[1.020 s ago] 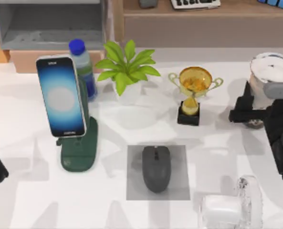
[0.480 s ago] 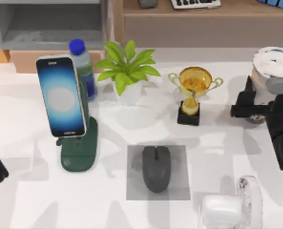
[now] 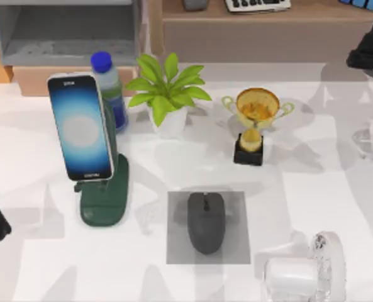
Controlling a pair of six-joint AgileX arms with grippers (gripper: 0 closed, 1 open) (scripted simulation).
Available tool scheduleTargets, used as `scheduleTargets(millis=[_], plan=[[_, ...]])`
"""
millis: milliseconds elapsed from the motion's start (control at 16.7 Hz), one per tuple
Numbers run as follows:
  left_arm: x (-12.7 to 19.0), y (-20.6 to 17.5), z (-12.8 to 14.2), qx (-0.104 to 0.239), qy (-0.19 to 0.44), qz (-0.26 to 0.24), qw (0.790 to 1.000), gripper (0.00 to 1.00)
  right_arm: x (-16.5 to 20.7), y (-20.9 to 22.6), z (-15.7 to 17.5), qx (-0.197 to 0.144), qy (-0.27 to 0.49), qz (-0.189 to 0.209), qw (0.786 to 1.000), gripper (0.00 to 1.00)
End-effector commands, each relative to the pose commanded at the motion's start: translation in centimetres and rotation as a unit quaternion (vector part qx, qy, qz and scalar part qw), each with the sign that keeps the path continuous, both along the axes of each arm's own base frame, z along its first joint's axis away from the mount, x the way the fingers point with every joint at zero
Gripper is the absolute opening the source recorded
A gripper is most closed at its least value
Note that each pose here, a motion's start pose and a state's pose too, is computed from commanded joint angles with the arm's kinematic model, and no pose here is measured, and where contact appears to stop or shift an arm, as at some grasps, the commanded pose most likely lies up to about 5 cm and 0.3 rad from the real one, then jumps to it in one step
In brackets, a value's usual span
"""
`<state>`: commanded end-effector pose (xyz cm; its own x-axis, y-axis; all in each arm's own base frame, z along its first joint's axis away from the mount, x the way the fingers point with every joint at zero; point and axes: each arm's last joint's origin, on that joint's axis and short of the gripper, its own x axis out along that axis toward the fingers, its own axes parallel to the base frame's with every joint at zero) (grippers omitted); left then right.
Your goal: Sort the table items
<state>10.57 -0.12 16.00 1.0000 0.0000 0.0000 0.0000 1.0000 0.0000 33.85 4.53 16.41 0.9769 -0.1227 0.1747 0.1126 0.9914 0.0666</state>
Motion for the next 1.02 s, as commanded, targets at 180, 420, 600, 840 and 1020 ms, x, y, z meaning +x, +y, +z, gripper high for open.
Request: scheduleTargets(millis=[180, 420, 600, 840, 1020], plan=[[0.0, 0.0, 0.0, 0.0, 0.0, 0.0, 1.0, 1.0, 2.5, -2.7, 3.0, -0.009, -0.019, -0.013, 1.0, 0.0], [0.0, 0.0, 0.0, 0.0, 0.0, 0.0, 1.0, 1.0, 5.6, -6.4, 6.1, -0.027, -0.008, -0.016, 0.999, 0.0], [0.0, 0.0, 0.0, 0.0, 0.0, 0.0, 1.0, 1.0, 7.6, -9.0, 7.6, -0.036, 0.021, -0.007, 0.999, 0.0], [0.0, 0.0, 0.0, 0.0, 0.0, 0.0, 1.0, 1.0, 9.7, -11.9, 8.7, -0.04, 0.068, 0.014, 0.997, 0.0], [0.0, 0.0, 0.0, 0.0, 0.0, 0.0, 1.0, 1.0, 10.9, -13.4, 9.0, -0.036, 0.102, 0.031, 0.994, 0.0]])
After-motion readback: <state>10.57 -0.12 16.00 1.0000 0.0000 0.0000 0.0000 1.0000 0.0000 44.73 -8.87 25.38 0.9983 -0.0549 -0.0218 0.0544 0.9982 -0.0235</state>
